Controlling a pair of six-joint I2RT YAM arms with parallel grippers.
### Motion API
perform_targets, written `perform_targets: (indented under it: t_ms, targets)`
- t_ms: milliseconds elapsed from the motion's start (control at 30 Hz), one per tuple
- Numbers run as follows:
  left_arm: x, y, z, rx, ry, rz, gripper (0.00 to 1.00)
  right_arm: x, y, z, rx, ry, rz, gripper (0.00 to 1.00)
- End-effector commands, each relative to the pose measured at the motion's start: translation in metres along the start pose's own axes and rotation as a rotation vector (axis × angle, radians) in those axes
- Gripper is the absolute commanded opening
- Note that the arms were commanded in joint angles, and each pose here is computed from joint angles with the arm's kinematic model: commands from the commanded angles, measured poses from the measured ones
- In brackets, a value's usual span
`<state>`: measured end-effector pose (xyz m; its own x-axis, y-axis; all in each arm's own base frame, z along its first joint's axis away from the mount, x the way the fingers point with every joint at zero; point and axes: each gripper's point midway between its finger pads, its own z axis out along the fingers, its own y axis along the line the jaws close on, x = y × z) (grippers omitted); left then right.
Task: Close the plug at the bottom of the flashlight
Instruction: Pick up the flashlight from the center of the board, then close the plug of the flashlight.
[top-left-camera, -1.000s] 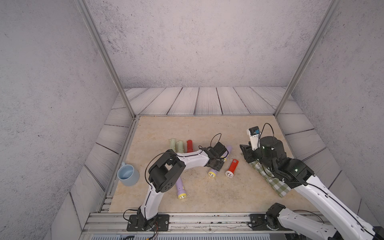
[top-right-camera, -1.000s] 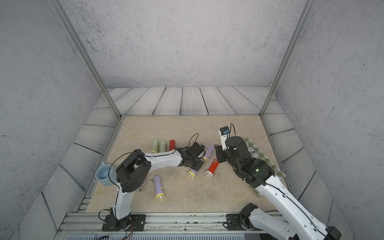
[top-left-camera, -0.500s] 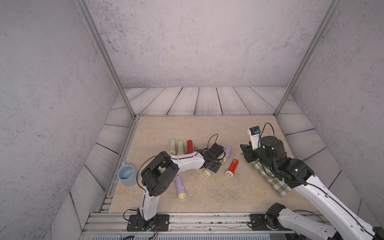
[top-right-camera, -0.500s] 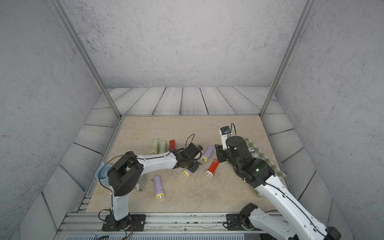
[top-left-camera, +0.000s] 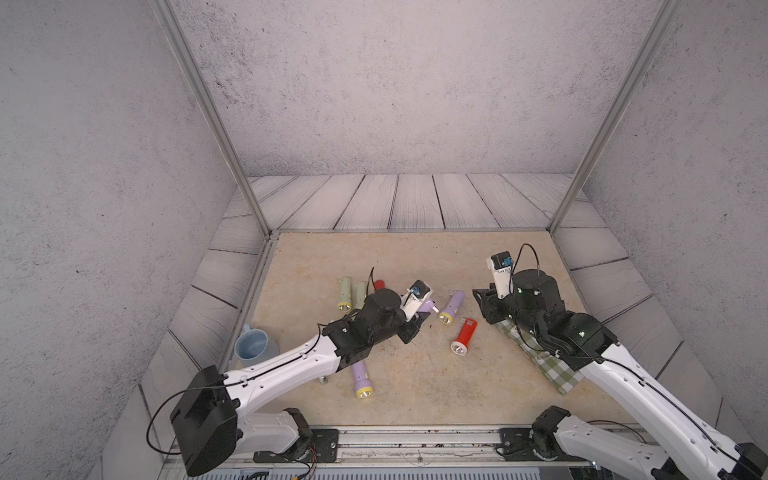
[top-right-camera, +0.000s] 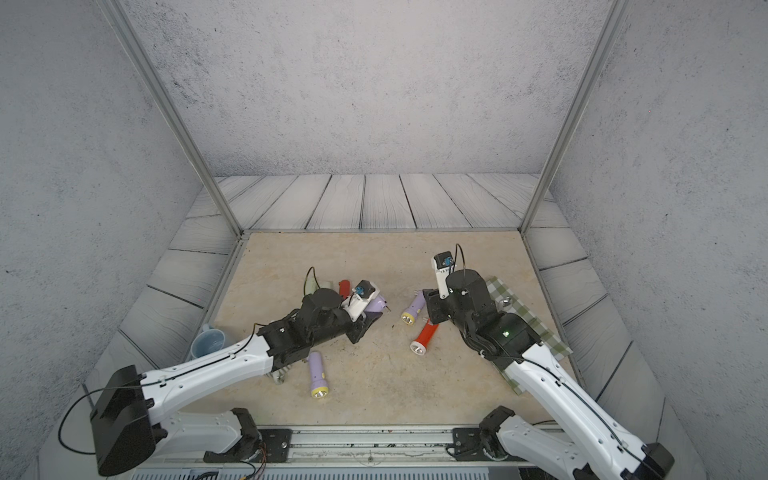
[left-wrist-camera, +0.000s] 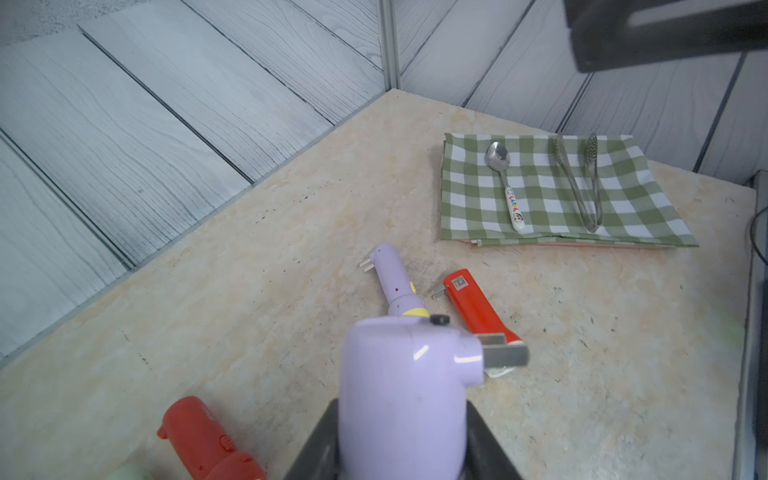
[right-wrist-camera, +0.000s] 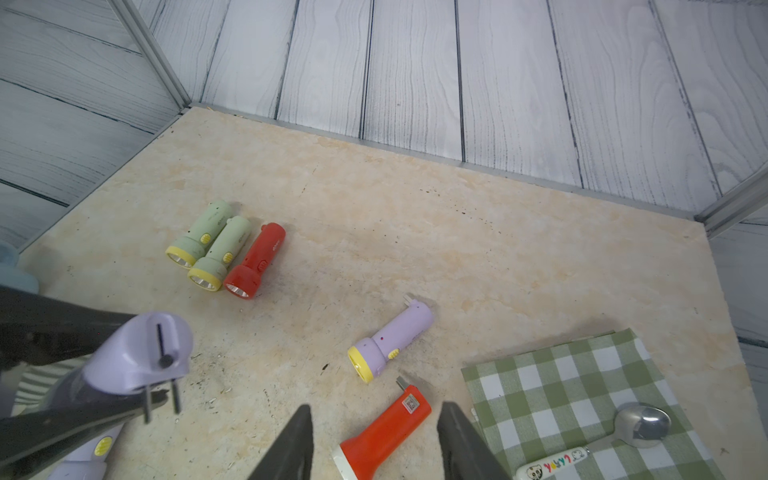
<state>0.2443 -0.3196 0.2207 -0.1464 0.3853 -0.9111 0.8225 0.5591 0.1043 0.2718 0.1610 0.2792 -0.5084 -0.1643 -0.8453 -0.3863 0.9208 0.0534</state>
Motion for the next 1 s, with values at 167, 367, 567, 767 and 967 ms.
perform_targets:
  t_ms: [167,367,567,767,967]
  targets:
    - [-0.042,-0.036,-0.049,0.188,-0.254,0.249,0.00,-0.028,0.053,-0.014,-0.312,-0.106,-0.036,0.52]
    - [-0.068,-0.034,-0.077,0.226,-0.387,0.269,0.00,-0.040,0.092,-0.042,-0.563,-0.187,-0.073,0.57]
    - [-0.089,-0.026,-0.101,0.362,-0.469,0.226,0.00,-0.047,0.118,-0.068,-0.759,-0.234,-0.103,0.68]
    - [-0.093,-0.025,-0.109,0.416,-0.496,0.217,0.00,-0.056,0.138,-0.080,-0.901,-0.237,-0.114,0.82]
    - [-0.097,-0.030,-0.115,0.471,-0.511,0.212,0.00,-0.058,0.151,-0.081,-0.999,-0.194,-0.114,0.82]
